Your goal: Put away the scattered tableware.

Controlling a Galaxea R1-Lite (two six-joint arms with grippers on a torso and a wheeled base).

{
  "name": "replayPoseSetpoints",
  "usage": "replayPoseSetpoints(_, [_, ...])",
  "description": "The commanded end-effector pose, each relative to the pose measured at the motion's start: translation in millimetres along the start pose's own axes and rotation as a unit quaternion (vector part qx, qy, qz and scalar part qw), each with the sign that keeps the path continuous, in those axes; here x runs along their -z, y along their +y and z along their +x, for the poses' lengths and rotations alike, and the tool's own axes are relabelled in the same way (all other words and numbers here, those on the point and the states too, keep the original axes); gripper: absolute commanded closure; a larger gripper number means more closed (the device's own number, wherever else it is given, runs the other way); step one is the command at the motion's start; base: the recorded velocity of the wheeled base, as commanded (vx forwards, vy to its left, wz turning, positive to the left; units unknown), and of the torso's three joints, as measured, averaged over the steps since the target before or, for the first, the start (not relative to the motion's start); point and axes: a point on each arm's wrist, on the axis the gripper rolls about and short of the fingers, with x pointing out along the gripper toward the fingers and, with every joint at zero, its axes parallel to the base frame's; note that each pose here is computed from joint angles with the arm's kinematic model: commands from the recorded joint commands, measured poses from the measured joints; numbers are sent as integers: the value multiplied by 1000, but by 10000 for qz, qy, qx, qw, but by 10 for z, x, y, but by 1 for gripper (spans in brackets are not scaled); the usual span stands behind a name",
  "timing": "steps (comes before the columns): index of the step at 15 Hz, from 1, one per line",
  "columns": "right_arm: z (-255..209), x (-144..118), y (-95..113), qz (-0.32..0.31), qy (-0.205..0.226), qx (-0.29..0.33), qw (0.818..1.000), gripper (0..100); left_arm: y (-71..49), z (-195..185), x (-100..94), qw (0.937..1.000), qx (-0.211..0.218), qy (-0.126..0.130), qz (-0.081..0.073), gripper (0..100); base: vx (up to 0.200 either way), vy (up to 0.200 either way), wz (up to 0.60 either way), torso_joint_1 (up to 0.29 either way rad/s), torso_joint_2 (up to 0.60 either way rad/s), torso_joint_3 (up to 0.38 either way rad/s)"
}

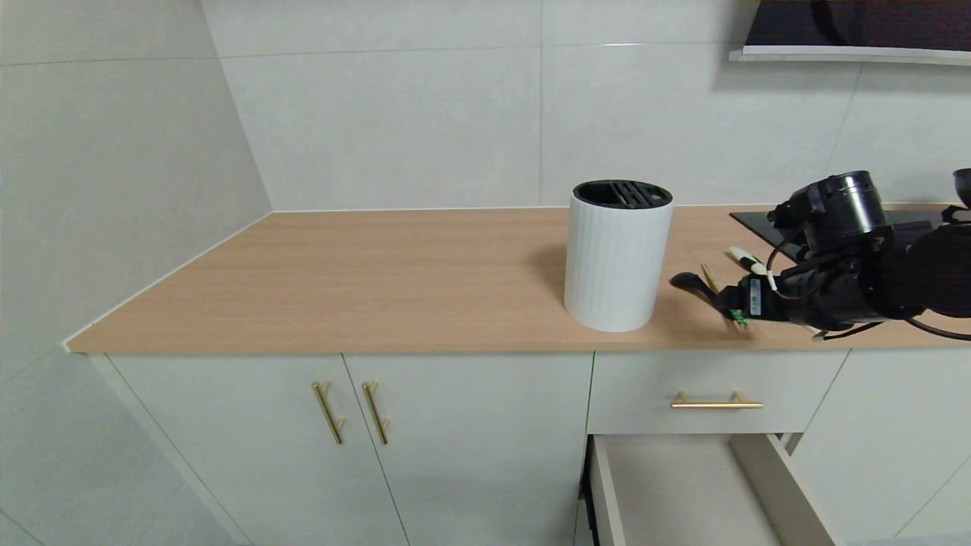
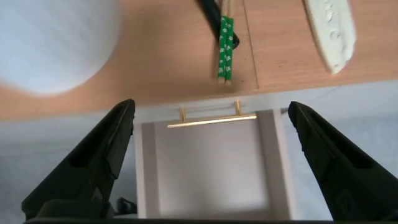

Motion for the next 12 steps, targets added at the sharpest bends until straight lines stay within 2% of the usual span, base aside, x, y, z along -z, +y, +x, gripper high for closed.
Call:
replayPoseSetpoints(1, [298,107,31,-62,318,167,9993,0,0,0,0,10000,-5,0,-1,0,0,0,0,0,0,0])
replayPoseSetpoints(7, [566,103,-78,128,165,337,9992,0,0,0,0,10000,-5,0,-1,0,0,0,0,0,0,0])
replayPoseSetpoints(12, [672,145,-98,124,250,395,9988,0,0,0,0,10000,-5,0,-1,0,0,0,0,0,0,0])
